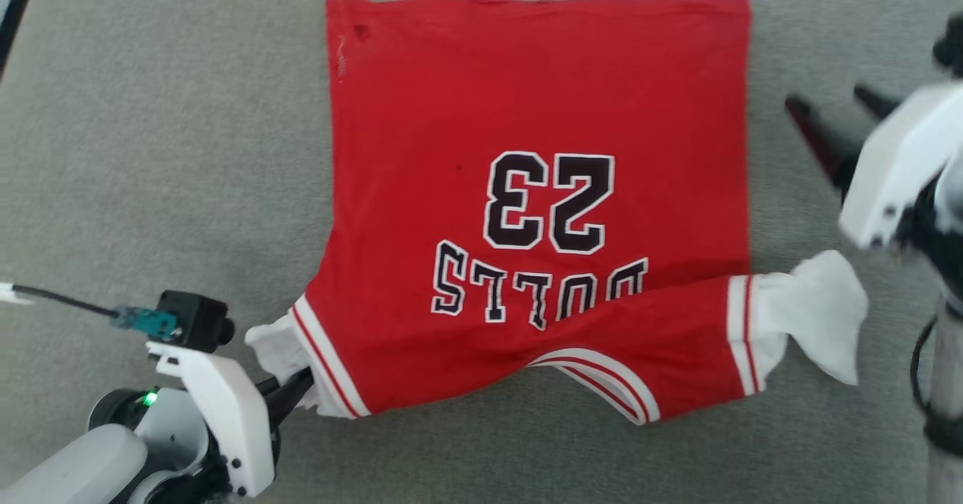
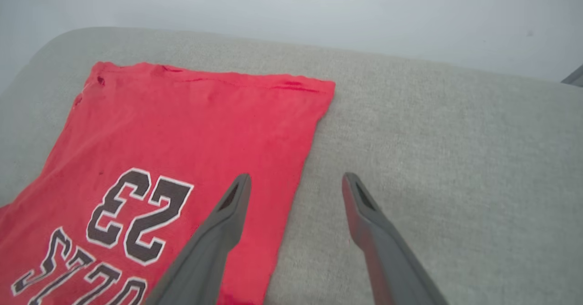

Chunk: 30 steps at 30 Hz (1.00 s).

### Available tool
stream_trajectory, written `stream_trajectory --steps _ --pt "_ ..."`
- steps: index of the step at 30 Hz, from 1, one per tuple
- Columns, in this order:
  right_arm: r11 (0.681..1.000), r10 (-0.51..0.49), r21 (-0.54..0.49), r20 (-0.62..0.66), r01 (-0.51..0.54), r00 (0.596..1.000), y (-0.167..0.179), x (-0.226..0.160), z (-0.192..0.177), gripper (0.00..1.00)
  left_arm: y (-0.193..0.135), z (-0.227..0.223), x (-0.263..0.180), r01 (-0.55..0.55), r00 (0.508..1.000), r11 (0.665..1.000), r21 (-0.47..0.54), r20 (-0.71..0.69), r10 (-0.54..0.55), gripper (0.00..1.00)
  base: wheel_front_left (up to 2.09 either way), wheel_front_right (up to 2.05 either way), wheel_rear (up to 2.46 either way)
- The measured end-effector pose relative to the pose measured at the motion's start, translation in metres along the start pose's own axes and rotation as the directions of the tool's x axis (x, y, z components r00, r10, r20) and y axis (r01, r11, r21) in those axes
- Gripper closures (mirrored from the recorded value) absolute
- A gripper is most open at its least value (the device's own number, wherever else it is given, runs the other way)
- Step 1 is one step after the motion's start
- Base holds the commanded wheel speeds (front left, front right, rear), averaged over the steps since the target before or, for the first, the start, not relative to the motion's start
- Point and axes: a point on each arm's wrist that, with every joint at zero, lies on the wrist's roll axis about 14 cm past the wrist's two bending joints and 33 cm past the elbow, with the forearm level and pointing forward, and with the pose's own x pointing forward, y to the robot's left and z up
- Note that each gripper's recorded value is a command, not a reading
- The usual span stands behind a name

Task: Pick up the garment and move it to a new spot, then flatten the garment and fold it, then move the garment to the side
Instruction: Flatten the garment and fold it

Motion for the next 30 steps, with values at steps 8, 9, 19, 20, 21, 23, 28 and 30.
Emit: stream_trajectory --steps 8,9,19,20,21,23,28,30 --pt "1.0 -0.011 -0.003 -0.034 0.011 0.999 -0.003 0.057 0.018 0.0 0.001 -0.002 0.005 0.006 1.0 1.0 -0.01 -0.003 -0.006 1.0 0.0 0.0 0.0" --pt "1.0 -0.017 -0.01 -0.048 0.016 0.999 -0.004 0.065 0.018 0.0 0.002 -0.002 0.005 0.005 1.0 1.0 -0.011 -0.005 -0.005 1.0 0.0 0.0 0.0" --pt "0.996 -0.088 -0.021 -0.297 0.086 0.951 -0.018 0.128 -0.022 0.0 0.011 -0.006 0.011 -0.007 1.0 0.999 -0.044 -0.017 0.006 1.0 0.0 0.0 0.0" --pt "0.996 -0.089 -0.015 -0.333 0.089 0.939 -0.019 0.133 -0.03 0.0 0.012 -0.006 0.012 -0.009 1.0 0.999 -0.047 -0.019 0.008 1.0 0.0 0.0 0.0" --pt "0.996 -0.086 -0.009 -0.356 0.089 0.931 -0.018 0.137 -0.034 0.0 0.013 -0.007 0.013 -0.009 1.0 0.999 -0.052 -0.022 0.008 1.0 0.0 0.0 0.0" --pt "0.996 -0.081 0.007 -0.389 0.091 0.918 -0.017 0.144 -0.039 0.0 0.014 -0.008 0.014 -0.011 1.0 0.998 -0.058 -0.023 0.01 1.0 0.0 0.0 0.0" --pt "0.996 -0.093 -0.037 -0.471 0.085 0.877 -0.013 0.153 -0.054 0.0 0.017 -0.01 0.017 -0.014 1.0 0.997 -0.072 -0.028 0.012 1.0 0.0 0.0 0.0" --pt "0.994 -0.106 -0.067 -0.486 0.084 0.867 -0.014 0.153 -0.055 1.0 0.017 -0.01 0.017 -0.013 1.0 0.997 -0.073 -0.027 0.011 1.0 0.0 0.0 0.0"
